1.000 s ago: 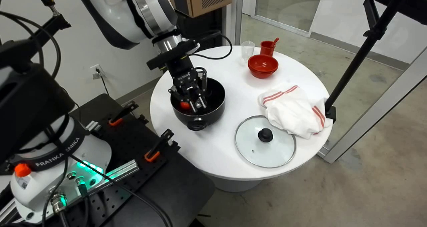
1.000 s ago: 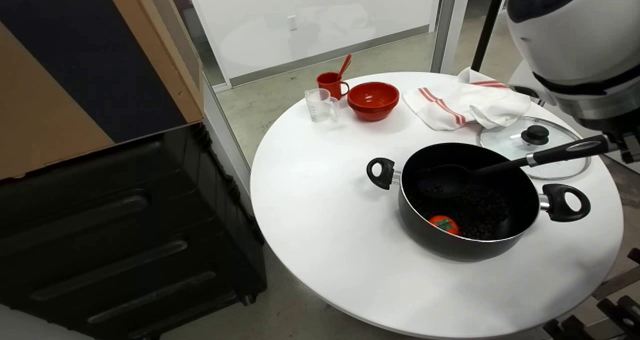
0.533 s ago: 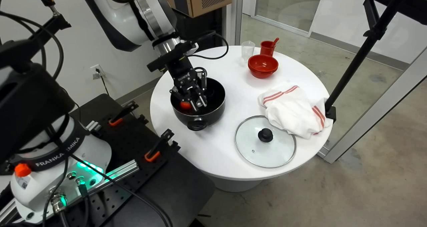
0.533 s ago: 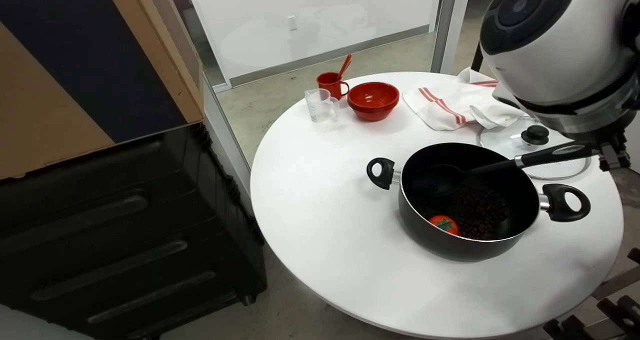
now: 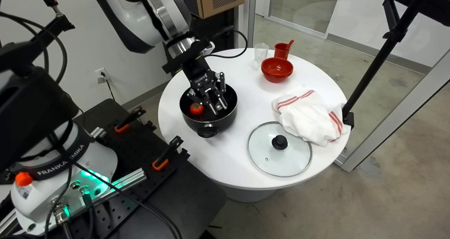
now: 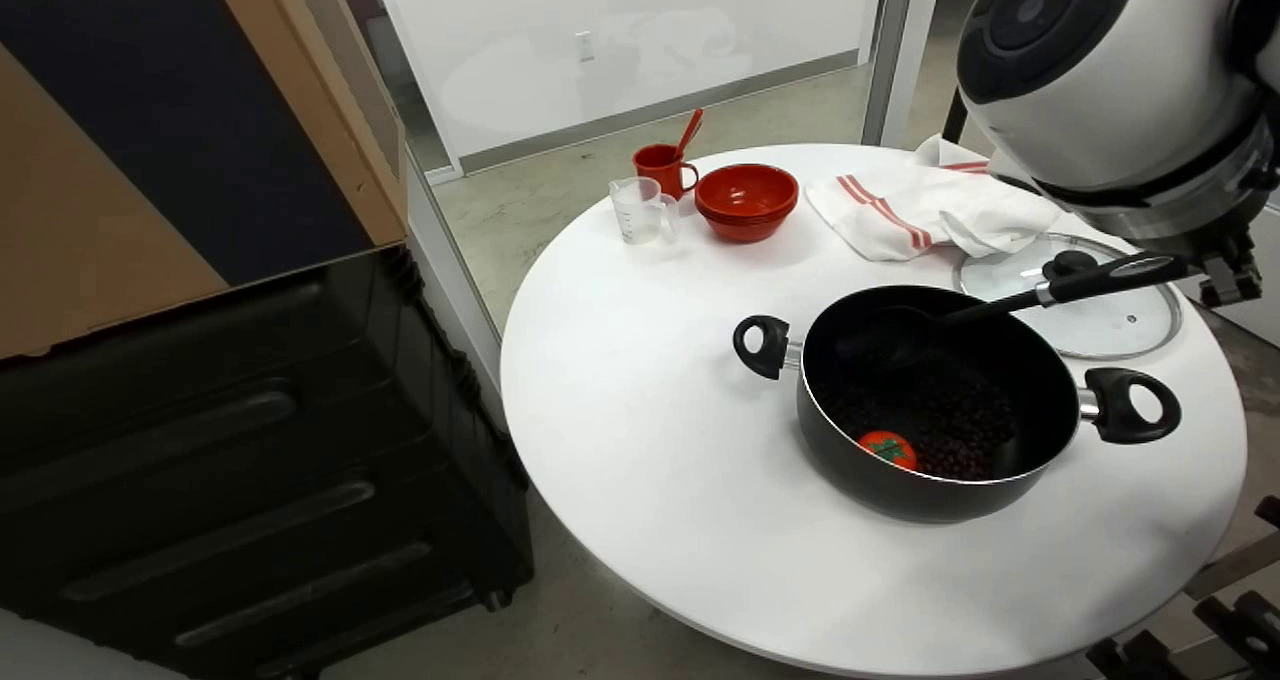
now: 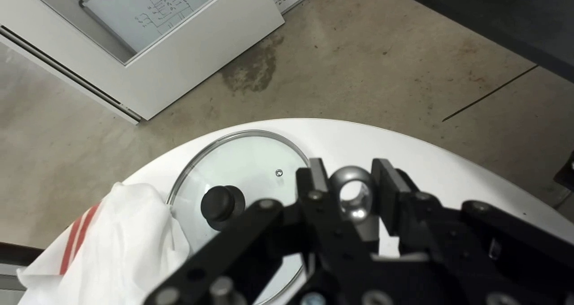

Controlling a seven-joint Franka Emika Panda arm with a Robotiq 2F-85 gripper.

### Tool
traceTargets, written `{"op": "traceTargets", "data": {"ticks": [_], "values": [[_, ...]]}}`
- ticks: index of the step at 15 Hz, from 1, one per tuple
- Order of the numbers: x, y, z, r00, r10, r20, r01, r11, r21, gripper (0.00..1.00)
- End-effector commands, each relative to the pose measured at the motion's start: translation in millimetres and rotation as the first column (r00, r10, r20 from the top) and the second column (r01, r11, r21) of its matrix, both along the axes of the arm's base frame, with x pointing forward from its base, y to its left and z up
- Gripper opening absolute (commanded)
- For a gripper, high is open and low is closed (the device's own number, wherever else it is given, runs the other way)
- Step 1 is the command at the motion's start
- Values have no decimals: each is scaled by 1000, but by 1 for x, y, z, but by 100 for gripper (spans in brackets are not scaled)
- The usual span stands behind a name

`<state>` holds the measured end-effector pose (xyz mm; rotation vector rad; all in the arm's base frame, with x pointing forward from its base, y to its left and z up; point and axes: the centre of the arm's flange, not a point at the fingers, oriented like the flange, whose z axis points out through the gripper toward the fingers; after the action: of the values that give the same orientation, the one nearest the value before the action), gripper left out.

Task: Stir the content in the pot with the spoon

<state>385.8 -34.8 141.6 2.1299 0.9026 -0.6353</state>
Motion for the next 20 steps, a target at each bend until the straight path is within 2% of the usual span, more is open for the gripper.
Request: {"op": "traceTargets", "data": {"ticks": [1, 5, 10, 20], "values": [[-4, -7, 18, 1000, 18, -2, -18, 1000, -20, 7], [-14, -9, 14, 999, 30, -18, -31, 998, -49, 7], [-37, 6, -1, 995, 83, -59, -86, 994, -61, 7], [-67, 35, -16, 970, 221, -99, -224, 975, -13, 7]]}}
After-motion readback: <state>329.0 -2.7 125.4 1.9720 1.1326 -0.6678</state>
